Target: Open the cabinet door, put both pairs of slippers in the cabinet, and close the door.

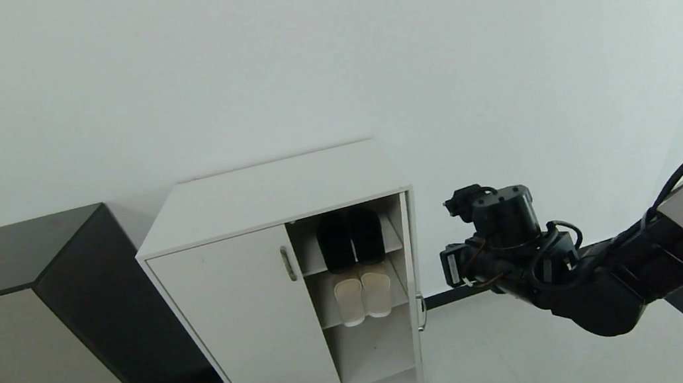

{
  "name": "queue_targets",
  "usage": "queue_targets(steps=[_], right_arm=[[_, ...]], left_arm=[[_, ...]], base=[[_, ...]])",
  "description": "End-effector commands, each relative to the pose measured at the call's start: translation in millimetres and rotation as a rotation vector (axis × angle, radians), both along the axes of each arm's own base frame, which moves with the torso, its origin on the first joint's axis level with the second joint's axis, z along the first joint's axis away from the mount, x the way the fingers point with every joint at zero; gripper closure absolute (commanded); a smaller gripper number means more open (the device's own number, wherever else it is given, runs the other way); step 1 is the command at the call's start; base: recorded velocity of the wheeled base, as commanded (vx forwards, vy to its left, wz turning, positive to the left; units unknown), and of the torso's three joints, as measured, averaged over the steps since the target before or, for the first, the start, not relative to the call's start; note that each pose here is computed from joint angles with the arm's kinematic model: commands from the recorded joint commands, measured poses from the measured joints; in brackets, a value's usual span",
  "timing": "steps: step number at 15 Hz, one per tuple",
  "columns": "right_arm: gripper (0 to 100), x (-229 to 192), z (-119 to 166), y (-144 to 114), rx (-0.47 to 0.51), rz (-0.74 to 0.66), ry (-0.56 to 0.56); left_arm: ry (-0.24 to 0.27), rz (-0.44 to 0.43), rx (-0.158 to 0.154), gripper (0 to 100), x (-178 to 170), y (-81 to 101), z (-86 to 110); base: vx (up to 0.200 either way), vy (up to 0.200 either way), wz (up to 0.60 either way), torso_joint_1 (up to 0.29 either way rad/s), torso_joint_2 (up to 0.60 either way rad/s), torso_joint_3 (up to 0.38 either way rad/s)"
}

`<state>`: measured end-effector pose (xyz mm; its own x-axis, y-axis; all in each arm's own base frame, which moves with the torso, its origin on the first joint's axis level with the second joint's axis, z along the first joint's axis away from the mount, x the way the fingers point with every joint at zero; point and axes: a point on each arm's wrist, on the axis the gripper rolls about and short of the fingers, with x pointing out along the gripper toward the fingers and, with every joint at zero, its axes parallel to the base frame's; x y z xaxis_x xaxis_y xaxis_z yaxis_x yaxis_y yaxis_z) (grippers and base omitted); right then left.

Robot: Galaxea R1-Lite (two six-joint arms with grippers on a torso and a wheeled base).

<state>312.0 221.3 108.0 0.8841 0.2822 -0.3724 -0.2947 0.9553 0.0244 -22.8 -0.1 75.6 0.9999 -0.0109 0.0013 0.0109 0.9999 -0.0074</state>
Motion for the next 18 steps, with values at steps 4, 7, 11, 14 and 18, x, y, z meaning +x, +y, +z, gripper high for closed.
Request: queue_targets(steps=[4,7,11,14,18], right_arm=[[100,-20.5,0.7,-7.5,0.028,0.140,0.044],[100,-25.1,-3.5,-12.8,-0.015,0.175,-0.029],[100,-29.4,-11.1,-15.2,-0.042,0.192,-0.035],[100,-29.4,-12.5,-15.2,-0.053,0.194,-0.035],[100,-29.1,-12.0,-15.0,-0.048,0.194,-0.036]], left_arm=[[0.001,0.000,0.000,100,0.1,0.0,0.1],[0.001,0.000,0.000,100,0.1,0.0,0.1],[0.001,0.000,-0.002,100,0.1,0.0,0.1],[0.001,0.000,-0.002,100,0.1,0.0,0.1],[0.001,-0.001,0.001,100,0.1,0.0,0.1]], base=[[0.000,0.000,0.00,0.000,0.00,0.000],[0.000,0.000,0.00,0.000,0.00,0.000],[0.000,0.000,0.00,0.000,0.00,0.000],[0.000,0.000,0.40,0.002,0.00,0.005],[0.000,0.000,0.60,0.008,0.00,0.002]])
